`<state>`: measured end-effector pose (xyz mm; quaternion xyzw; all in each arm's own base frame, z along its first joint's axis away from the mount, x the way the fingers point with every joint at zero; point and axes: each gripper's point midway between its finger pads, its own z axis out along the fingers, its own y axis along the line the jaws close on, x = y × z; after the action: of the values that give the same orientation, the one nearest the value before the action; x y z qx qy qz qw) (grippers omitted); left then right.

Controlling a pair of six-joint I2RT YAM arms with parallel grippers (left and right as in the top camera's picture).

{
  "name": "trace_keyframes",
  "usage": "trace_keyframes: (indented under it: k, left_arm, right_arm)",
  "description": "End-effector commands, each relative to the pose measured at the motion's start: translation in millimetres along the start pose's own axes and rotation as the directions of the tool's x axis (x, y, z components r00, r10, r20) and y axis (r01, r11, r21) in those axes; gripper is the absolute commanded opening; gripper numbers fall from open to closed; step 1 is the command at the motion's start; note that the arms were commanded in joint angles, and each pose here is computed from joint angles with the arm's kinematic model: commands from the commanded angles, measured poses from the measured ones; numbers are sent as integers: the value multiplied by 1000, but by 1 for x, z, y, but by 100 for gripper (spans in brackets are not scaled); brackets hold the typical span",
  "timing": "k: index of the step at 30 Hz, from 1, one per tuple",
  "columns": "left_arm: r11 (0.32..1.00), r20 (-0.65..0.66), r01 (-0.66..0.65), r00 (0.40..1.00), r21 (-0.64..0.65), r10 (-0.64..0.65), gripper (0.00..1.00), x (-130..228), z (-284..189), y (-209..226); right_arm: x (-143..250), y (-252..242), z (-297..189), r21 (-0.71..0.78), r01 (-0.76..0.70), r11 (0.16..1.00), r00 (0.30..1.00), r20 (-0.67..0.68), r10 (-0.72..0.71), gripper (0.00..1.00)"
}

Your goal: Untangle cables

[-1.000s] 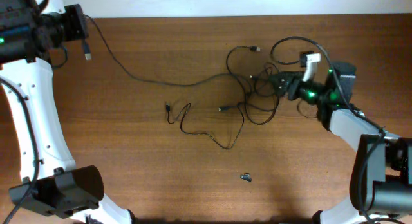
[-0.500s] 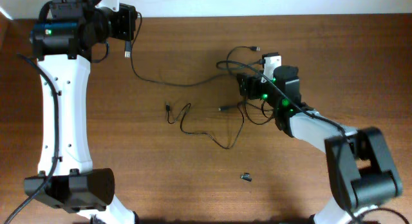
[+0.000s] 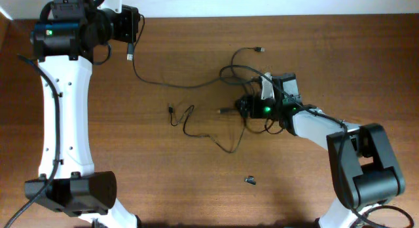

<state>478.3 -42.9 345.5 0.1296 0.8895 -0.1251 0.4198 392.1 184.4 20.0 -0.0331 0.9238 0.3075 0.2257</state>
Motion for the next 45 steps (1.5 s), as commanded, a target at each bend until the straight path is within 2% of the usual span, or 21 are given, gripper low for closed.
trace_keyframes:
  k: [1, 4, 6, 10, 16, 18, 21, 24, 30, 32, 35, 39, 43, 45]
  left_arm:
    - [1000, 8, -15, 1000, 12, 15, 0, -2, -3, -2]
    - [1000, 8, -15, 1000, 12, 15, 0, -2, -3, -3]
    - [1000, 8, -15, 1000, 12, 15, 0, -2, -3, -2]
    - [1000, 11, -16, 1000, 7, 16, 0, -3, -3, -1]
    - [1000, 43, -28, 999, 2, 28, 0, -11, -3, 0]
    - [1000, 43, -28, 999, 1, 28, 0, -11, -3, 0]
    - [1000, 47, -30, 998, 1, 30, 0, -12, -3, 0]
    - [1000, 48, -30, 998, 1, 30, 0, -12, -3, 0]
    - [1000, 49, -30, 998, 0, 30, 0, -12, -3, 0]
    - [1000, 49, -30, 998, 0, 30, 0, -12, -3, 0]
    - [1000, 48, -30, 998, 0, 30, 0, -12, -3, 0]
    - [1000, 48, -30, 998, 1, 30, 0, -12, -3, 0]
    - [1000, 42, -27, 999, 2, 27, 0, -10, -3, 0]
    - [1000, 42, -27, 999, 2, 27, 0, -10, -3, 0]
  right_arm:
    - [91, 23, 5, -118, -217, 969, 925, -341, 165, 87]
    - [139, 49, -2, -107, -264, 958, 840, -514, 174, 87]
    - [165, 76, -7, -150, -272, 951, 788, -602, 130, 87]
    - [192, 104, -4, -201, -201, 959, 761, -648, 24, 87]
    - [142, 123, 2, -322, -114, 940, 850, -522, -75, 87]
    - [121, 133, -3, -340, -56, 939, 879, -463, -115, 92]
    - [74, 133, -10, -229, 113, 967, 936, -302, -181, 96]
    - [47, 118, -8, -107, 250, 962, 942, -205, -267, 96]
    - [31, 92, -6, 57, 311, 949, 941, -158, -299, 96]
    - [12, 61, -10, 257, 326, 910, 945, -114, -307, 96]
    - [-4, 43, -17, 388, 323, 863, 944, -70, -322, 96]
    - [-22, 40, -19, 441, 312, 841, 939, -6, -345, 96]
    - [-19, 37, -16, 442, 313, 841, 940, -15, -342, 95]
    - [-9, 26, -3, 450, 318, 834, 943, -57, -328, 88]
